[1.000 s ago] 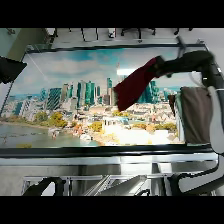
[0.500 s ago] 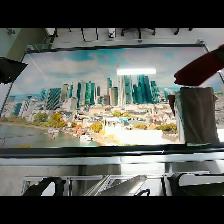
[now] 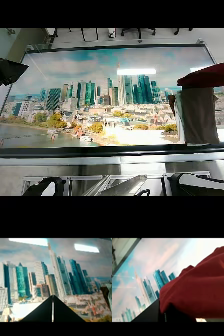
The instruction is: Fold the shirts.
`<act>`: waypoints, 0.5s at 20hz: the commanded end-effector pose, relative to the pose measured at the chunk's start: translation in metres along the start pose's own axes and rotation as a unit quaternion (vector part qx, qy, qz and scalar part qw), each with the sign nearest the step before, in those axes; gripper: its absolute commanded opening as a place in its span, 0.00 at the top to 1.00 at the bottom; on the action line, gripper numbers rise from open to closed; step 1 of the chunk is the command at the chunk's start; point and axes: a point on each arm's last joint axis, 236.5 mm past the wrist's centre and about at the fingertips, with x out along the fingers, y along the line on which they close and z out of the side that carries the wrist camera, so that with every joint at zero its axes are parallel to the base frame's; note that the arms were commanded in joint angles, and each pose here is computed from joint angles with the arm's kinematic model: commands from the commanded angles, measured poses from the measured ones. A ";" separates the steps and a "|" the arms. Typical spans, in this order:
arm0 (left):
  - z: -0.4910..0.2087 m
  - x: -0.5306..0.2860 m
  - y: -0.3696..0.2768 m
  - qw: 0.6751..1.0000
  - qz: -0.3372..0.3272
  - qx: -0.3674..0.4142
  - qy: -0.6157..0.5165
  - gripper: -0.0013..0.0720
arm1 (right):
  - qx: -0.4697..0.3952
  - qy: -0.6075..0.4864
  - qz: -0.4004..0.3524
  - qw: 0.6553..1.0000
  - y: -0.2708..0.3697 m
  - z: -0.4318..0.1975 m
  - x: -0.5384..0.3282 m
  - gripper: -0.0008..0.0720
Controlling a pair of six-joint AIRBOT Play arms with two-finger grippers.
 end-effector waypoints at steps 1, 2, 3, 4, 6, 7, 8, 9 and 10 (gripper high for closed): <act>-0.002 0.000 0.000 1.000 0.000 0.000 0.004 0.96 | 0.022 0.023 -0.037 0.999 -0.004 -0.021 -0.022 0.97; -0.002 0.000 0.000 1.000 0.000 0.000 0.005 0.96 | 0.027 0.034 -0.072 0.996 -0.017 -0.031 -0.029 0.97; -0.002 0.000 0.000 1.000 0.000 0.000 0.005 0.96 | 0.029 0.041 -0.107 0.993 -0.030 -0.039 -0.037 0.97; -0.002 0.000 0.000 1.000 0.000 0.000 0.005 0.96 | 0.030 0.045 -0.138 0.989 -0.042 -0.047 -0.045 0.97; -0.004 0.000 0.000 1.000 0.000 0.001 0.008 0.96 | 0.041 0.045 -0.193 0.979 -0.066 -0.065 -0.060 0.97; -0.005 0.000 0.000 1.000 -0.001 0.001 0.011 0.96 | 0.053 0.044 -0.216 0.974 -0.079 -0.074 -0.064 0.97; -0.007 0.000 -0.001 1.000 -0.001 0.001 0.015 0.96 | 0.064 0.047 -0.228 0.970 -0.090 -0.084 -0.063 0.97; -0.009 0.000 -0.001 1.000 -0.001 0.001 0.018 0.96 | 0.074 0.060 -0.231 0.968 -0.098 -0.097 -0.057 0.97; -0.010 0.000 -0.001 1.000 -0.002 0.001 0.021 0.96 | 0.088 0.081 -0.237 0.964 -0.111 -0.113 -0.048 0.96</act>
